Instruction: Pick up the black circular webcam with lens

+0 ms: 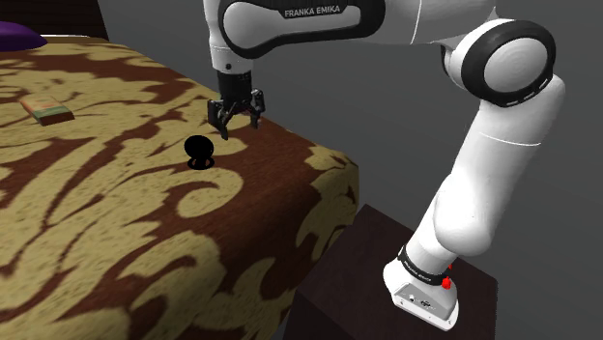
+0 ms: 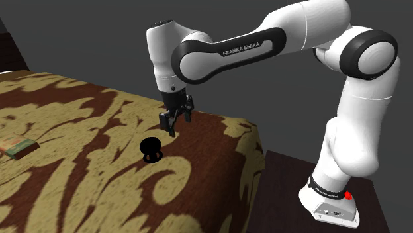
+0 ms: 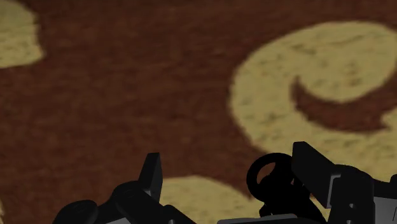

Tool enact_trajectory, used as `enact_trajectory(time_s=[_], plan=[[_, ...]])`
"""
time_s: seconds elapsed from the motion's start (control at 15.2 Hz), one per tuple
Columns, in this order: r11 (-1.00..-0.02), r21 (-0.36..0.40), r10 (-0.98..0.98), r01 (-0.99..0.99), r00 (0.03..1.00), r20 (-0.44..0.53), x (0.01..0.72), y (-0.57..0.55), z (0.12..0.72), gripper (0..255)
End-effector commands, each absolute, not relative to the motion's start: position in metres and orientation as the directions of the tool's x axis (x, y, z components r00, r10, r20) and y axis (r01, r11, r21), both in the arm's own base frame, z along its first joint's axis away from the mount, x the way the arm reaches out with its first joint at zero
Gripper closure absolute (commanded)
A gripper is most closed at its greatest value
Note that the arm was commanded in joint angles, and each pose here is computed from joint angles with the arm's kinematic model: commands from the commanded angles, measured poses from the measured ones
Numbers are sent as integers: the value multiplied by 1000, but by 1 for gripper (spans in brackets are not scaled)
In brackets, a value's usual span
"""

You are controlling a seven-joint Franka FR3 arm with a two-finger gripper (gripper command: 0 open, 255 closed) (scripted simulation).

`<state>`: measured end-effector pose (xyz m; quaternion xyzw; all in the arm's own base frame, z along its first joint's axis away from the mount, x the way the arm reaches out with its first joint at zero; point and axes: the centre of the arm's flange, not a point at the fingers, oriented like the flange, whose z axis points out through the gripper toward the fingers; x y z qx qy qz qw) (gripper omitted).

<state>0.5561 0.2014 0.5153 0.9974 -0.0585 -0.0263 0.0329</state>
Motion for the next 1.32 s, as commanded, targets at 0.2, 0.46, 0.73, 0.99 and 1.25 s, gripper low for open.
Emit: enact_trajectory(time_s=[0.2,0.46,0.73,0.99,1.25], plan=[[-991,71,-113,-110,993,-35,610,240,504,0],[-992,72,-110,-107,994,-27,641,263,498,0],[-992,72,-110,-107,994,-27,641,263,477,0],[-992,72,-110,-107,994,-27,641,263,458,0],[-992,72,-110,-107,994,-27,641,263,459,255]])
